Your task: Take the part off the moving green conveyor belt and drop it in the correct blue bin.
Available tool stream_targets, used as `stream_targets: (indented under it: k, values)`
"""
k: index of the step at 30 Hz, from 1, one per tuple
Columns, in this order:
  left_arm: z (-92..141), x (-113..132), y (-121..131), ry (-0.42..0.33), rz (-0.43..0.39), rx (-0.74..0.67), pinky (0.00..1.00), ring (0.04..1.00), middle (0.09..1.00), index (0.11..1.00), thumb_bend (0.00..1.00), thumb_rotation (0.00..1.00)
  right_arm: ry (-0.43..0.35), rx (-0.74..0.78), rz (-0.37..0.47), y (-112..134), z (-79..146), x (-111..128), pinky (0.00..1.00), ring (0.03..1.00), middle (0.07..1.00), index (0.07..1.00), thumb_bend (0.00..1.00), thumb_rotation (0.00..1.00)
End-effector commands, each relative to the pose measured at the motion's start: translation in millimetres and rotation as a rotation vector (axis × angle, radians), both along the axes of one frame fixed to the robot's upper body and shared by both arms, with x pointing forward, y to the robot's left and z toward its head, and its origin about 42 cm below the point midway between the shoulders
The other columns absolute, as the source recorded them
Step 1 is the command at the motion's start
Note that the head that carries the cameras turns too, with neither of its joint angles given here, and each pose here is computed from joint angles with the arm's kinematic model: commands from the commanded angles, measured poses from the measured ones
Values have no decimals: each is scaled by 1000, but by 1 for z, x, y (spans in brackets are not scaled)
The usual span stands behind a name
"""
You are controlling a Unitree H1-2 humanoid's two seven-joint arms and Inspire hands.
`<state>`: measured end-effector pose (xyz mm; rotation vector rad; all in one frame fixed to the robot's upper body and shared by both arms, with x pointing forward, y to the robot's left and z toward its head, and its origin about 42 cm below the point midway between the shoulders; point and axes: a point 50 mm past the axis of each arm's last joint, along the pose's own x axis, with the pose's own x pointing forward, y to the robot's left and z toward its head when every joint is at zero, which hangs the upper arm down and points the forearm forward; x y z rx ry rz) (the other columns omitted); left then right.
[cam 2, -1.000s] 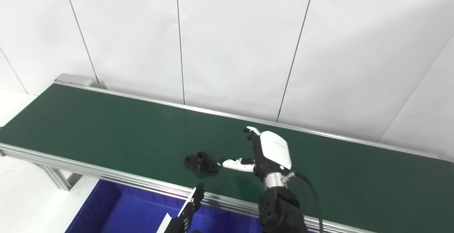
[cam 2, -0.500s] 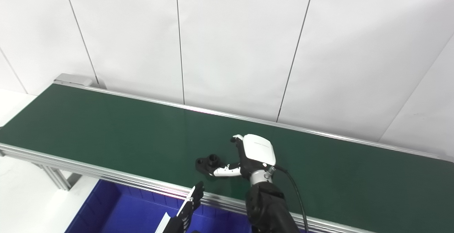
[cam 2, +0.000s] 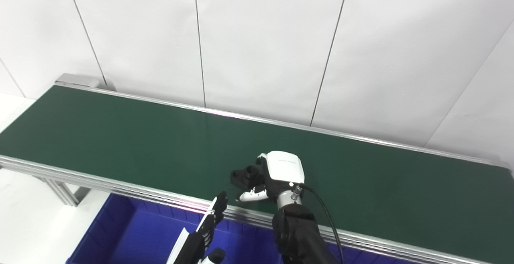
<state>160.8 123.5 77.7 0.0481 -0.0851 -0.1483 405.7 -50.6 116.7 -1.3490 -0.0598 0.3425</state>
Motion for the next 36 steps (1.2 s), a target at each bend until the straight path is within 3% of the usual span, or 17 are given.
stream_targets:
  k: [1,2,6,7,9,17,26,36]
  values:
    - [17,-1,-25,-40,-8,-64,1000,1000,1000,1000,830,910,-61,12,33,9,14,7,390,504,633,704,826,482]
    - [17,-1,-25,-39,-7,-64,1000,1000,1000,1000,831,912,-60,4,35,8,11,8,282,369,487,596,665,325]
    - [19,-1,-25,-33,-8,-73,1000,1000,1000,1000,831,906,-49,-41,33,2,3,9,135,187,274,498,521,142]
    - [20,-1,-25,-32,-8,-75,1000,1000,1000,1000,829,906,-46,-65,34,0,1,10,146,205,370,491,525,72]
    - [21,-2,-24,-35,-8,-73,1000,1000,1000,1000,826,909,-37,-118,31,-7,-4,10,167,242,454,485,528,12]
    - [22,-2,-21,-37,-11,-75,1000,1000,1000,1000,820,909,-50,-100,-45,-24,-15,10,118,189,469,483,529,0]
    - [22,-3,-20,-30,-12,-61,1000,1000,1000,1000,826,921,-78,-12,-74,-34,-13,8,109,167,469,483,522,2]
    - [22,-2,-10,-35,-13,-49,1000,1000,1000,1000,820,924,-168,124,-53,-40,11,-5,140,195,470,486,521,4]
